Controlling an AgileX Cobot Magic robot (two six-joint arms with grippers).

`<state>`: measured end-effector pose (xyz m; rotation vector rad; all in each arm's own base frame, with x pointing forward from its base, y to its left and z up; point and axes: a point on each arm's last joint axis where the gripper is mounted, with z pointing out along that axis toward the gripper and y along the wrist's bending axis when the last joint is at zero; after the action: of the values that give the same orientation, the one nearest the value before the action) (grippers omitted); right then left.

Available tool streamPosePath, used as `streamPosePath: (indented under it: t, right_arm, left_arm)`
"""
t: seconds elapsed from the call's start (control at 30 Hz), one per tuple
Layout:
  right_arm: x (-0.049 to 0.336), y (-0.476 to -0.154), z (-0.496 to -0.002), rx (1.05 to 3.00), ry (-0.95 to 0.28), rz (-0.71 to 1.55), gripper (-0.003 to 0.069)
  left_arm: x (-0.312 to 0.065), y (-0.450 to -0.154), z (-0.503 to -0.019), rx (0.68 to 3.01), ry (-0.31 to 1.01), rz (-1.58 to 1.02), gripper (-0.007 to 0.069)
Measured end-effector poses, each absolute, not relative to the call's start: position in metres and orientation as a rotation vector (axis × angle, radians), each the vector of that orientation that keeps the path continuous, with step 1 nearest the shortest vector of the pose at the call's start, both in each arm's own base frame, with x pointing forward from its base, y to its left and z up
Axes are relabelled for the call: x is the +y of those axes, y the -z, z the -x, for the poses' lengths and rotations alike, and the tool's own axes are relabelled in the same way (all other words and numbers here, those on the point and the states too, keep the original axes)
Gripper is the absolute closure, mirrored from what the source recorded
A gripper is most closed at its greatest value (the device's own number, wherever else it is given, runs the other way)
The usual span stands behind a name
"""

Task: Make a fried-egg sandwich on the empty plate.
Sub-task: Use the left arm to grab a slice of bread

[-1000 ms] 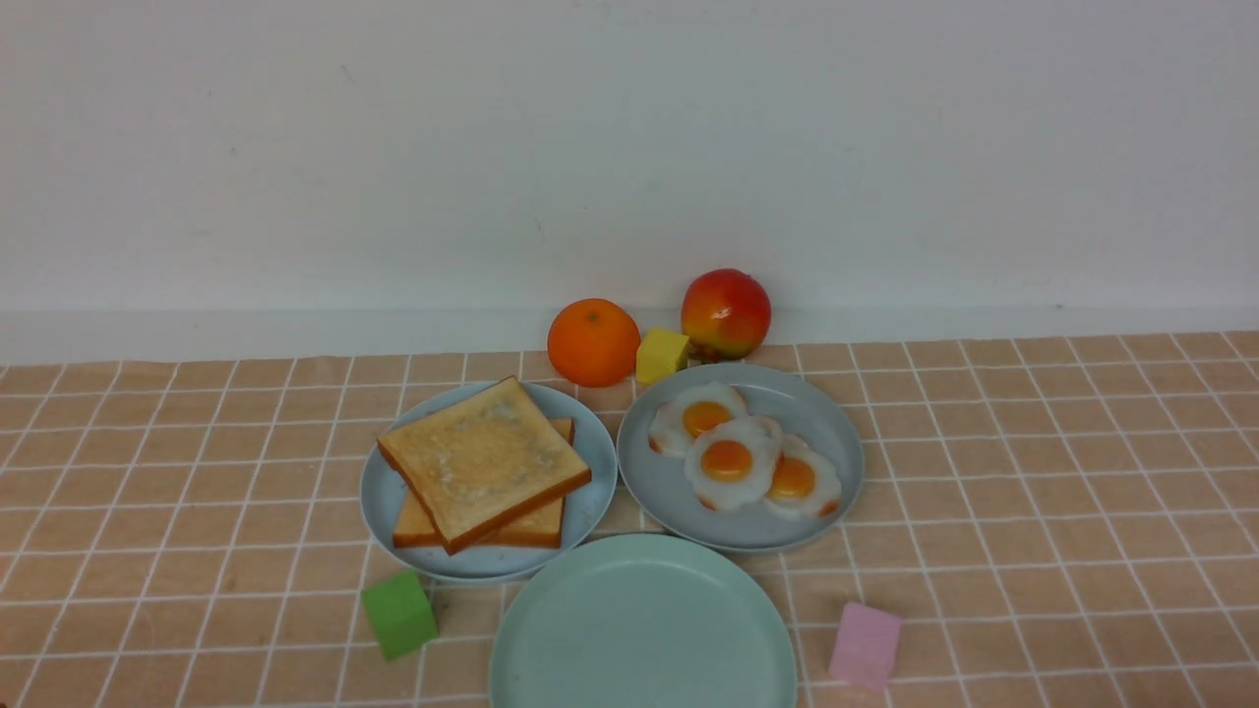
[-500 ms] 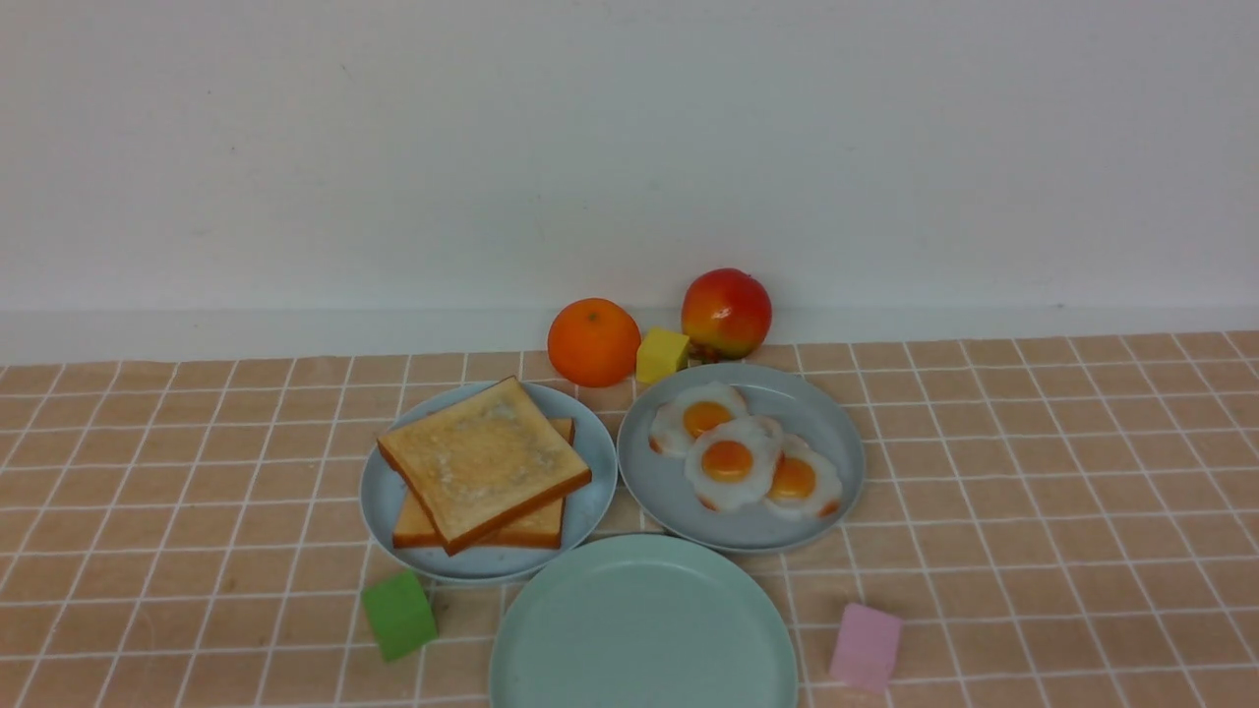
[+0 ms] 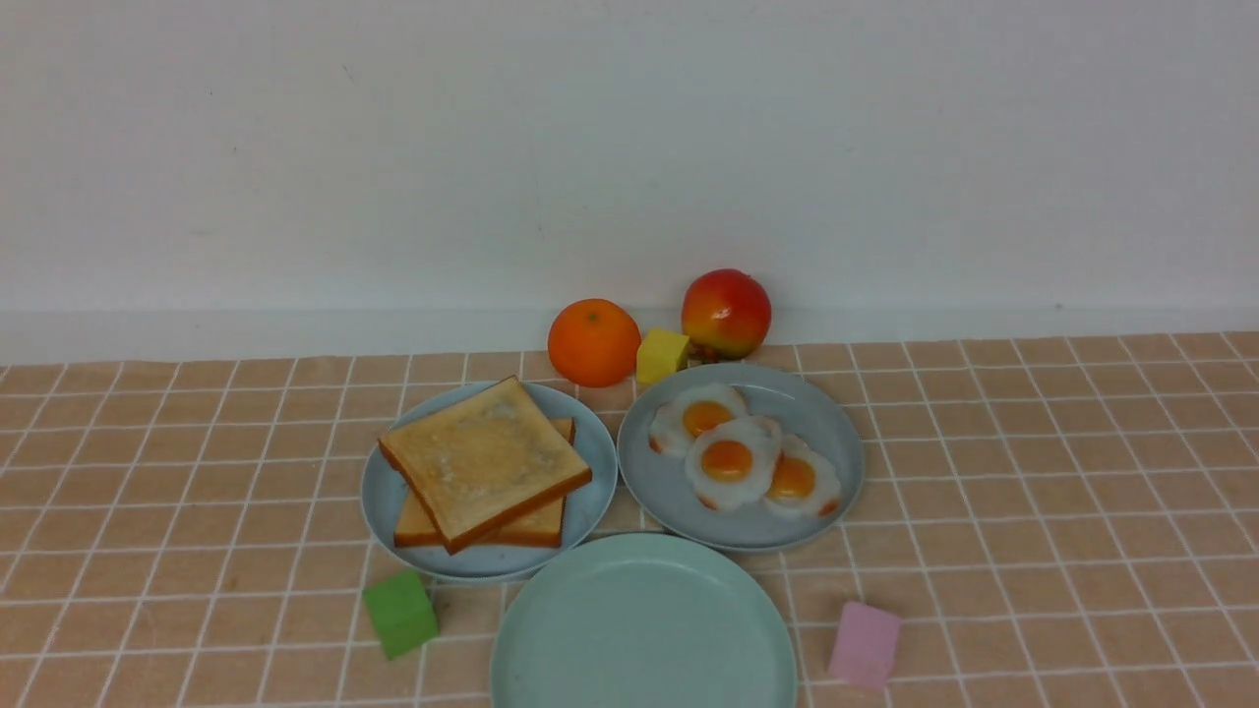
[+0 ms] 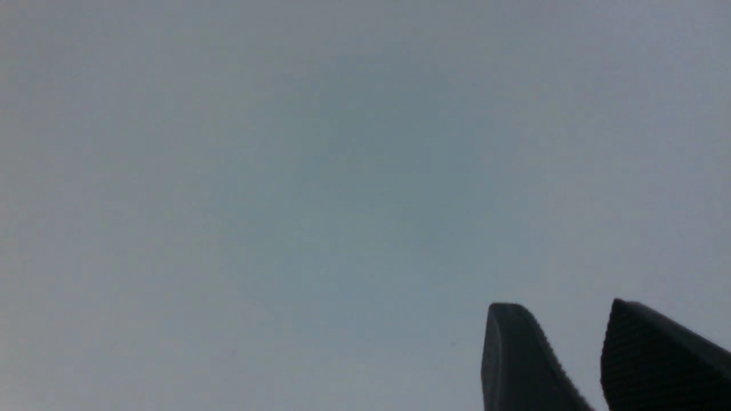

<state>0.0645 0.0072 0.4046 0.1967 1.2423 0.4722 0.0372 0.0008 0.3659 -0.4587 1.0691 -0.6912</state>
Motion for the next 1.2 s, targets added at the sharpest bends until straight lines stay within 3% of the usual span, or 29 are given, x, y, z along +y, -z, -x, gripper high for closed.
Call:
streamPosePath:
  t: [0.1,0.2,0.3,0.4,0.57,0.7,0.87,1.2]
  right_arm:
    - [0.008,-0.418,-0.110,1.510,-0.335,-0.236,0.0419]
    - [0.009,-0.405,-0.140,1.674,-0.220,-0.264,0.0419]
    - [0.011,-0.369,-0.181,1.940,-0.150,-0.251,0.0419]
    - [0.015,-0.339,-0.202,2.140,-0.155,-0.320,0.0419]
    - [0.042,-0.296,-0.221,2.451,-0.237,-0.267,0.0419]
    - [0.077,-0.277,-0.224,2.581,-0.356,-0.051,0.0419]
    - [0.106,-0.270,-0.223,2.589,-0.465,0.112,0.0419]
    - [0.109,-0.269,-0.223,2.580,-0.477,0.134,0.0419]
  left_arm:
    - [0.000,-0.373,-0.075,1.392,0.640,0.577,0.0387]
    - [-0.001,-0.360,-0.098,1.596,0.590,0.648,0.0387]
    - [0.001,-0.329,-0.130,1.857,0.464,0.690,0.0387]
    - [0.001,-0.312,-0.146,1.950,0.436,0.721,0.0387]
    - [-0.005,-0.290,-0.172,2.050,0.540,0.871,0.0387]
    - [-0.013,-0.279,-0.199,2.187,0.596,0.858,0.0387]
    - [-0.025,-0.269,-0.248,2.384,0.675,0.727,0.0386]
    - [-0.060,-0.226,-0.317,2.582,0.673,0.560,0.0309]
